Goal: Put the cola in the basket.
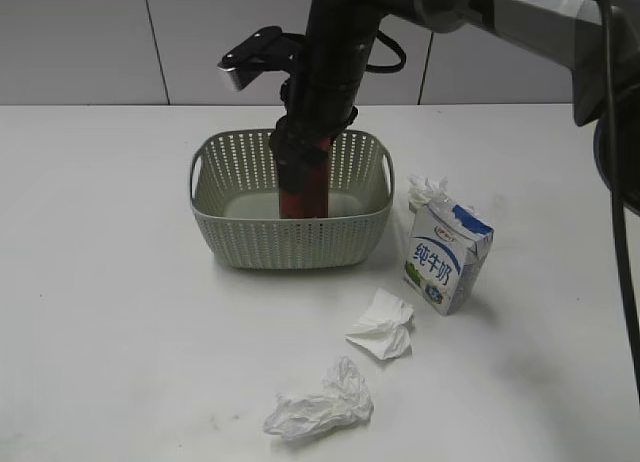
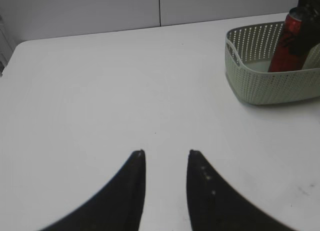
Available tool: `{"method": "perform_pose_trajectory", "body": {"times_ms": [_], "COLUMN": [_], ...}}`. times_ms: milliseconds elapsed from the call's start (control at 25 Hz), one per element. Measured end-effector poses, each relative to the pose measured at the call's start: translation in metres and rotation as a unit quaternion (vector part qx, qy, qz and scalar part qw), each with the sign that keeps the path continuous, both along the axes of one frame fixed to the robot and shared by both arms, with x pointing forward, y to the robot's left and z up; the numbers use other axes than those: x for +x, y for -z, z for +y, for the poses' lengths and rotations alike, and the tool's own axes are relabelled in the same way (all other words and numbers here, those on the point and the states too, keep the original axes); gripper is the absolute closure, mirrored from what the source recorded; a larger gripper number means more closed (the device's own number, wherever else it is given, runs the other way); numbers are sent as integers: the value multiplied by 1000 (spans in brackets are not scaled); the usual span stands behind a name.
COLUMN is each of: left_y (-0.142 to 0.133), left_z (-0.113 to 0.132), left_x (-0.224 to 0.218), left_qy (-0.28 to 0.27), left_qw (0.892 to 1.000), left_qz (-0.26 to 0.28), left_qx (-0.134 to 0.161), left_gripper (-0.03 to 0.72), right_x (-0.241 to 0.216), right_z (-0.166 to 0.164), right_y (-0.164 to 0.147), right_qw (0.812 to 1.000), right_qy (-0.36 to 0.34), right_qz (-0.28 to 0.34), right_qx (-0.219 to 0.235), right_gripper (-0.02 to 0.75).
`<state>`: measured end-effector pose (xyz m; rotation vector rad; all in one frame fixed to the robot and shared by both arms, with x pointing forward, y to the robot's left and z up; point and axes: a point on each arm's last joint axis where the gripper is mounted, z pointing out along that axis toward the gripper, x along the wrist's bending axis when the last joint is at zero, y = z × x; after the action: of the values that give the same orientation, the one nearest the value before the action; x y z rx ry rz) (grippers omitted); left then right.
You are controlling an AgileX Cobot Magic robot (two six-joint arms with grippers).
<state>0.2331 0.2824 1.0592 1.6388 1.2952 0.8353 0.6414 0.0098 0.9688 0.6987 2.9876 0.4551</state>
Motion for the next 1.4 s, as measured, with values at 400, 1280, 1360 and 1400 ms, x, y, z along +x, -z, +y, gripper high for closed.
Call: {"method": "perform_pose_trajectory", "body": {"times_ms": [400,1280,1360,1400], "left_y": [0,0,0,0], "left_z": [0,0,0,0], "left_x": [0,0,0,0], "left_qy": [0,0,0,0], "left_qw": [1000,1000,1000,1000], "left_qz": [0,0,0,0], "left_qx": [0,0,0,0], "left_gripper": [459,459,459,459], "right_x": [0,38,31,27], "right_z": [0,-192,-221,-235], "right_y": [-28,-137,-145,-147], "right_qw": [996,886,872,865], "right_qy": [78,452,478,491], "right_qz": [-21,-92,-93,-90], "right_qx": [43,50,46,42], "right_gripper": [134,148,148,148]}}
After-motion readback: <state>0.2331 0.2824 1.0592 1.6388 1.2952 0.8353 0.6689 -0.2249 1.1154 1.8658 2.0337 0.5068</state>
